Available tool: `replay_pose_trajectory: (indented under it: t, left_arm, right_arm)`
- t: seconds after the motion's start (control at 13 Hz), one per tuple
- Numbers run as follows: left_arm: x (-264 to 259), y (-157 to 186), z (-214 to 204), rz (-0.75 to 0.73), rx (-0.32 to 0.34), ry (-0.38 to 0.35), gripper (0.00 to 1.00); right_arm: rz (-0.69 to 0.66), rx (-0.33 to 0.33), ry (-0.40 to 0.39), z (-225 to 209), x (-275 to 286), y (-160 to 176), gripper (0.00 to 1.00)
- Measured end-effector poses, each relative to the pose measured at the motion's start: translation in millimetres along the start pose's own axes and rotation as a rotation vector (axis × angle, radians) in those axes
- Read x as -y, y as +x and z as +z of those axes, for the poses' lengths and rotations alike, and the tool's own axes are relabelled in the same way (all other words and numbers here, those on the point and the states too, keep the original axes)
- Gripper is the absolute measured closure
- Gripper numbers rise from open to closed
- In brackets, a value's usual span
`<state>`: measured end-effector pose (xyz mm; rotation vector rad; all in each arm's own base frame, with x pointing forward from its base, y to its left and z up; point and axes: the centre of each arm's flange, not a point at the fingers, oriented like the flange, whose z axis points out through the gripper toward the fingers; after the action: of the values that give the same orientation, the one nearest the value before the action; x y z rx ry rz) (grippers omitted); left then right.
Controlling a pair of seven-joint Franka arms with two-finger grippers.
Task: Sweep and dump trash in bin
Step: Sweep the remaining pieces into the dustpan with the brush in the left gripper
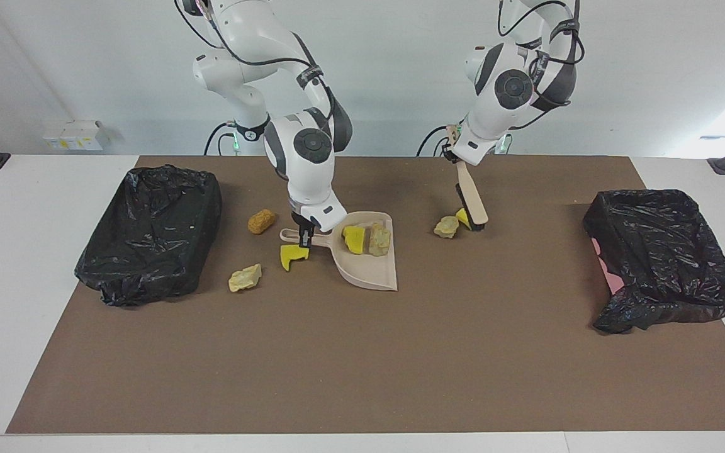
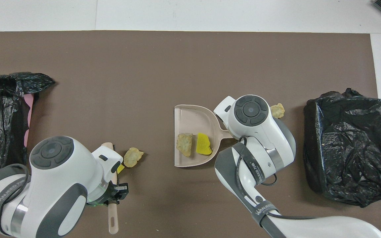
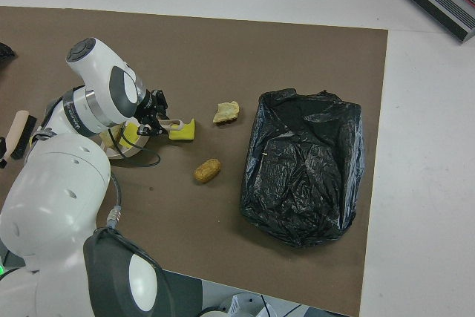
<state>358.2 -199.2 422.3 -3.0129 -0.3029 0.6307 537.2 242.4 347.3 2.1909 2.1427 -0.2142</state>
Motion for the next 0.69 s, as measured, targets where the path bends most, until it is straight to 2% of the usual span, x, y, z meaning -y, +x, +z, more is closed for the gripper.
replay_pose_trajectory:
  t: [0.23,0.39,0.69]
  left_arm:
    - [18,-24,24,-0.125,-0.015,0.010,0.74]
    - [25,-28,38,-0.183,-0.051,-0.011,0.74]
    - [-6,-29,72,-0.221,-0.131,-0.037,0.74]
  right_arm:
    - [-0.015,-0.003,-0.006,0,-1,-1,0.68]
    - [-0.015,-0.003,-0.007,0,-1,-1,0.68]
    - [-0.015,-0.003,-0.007,0,-1,-1,0.68]
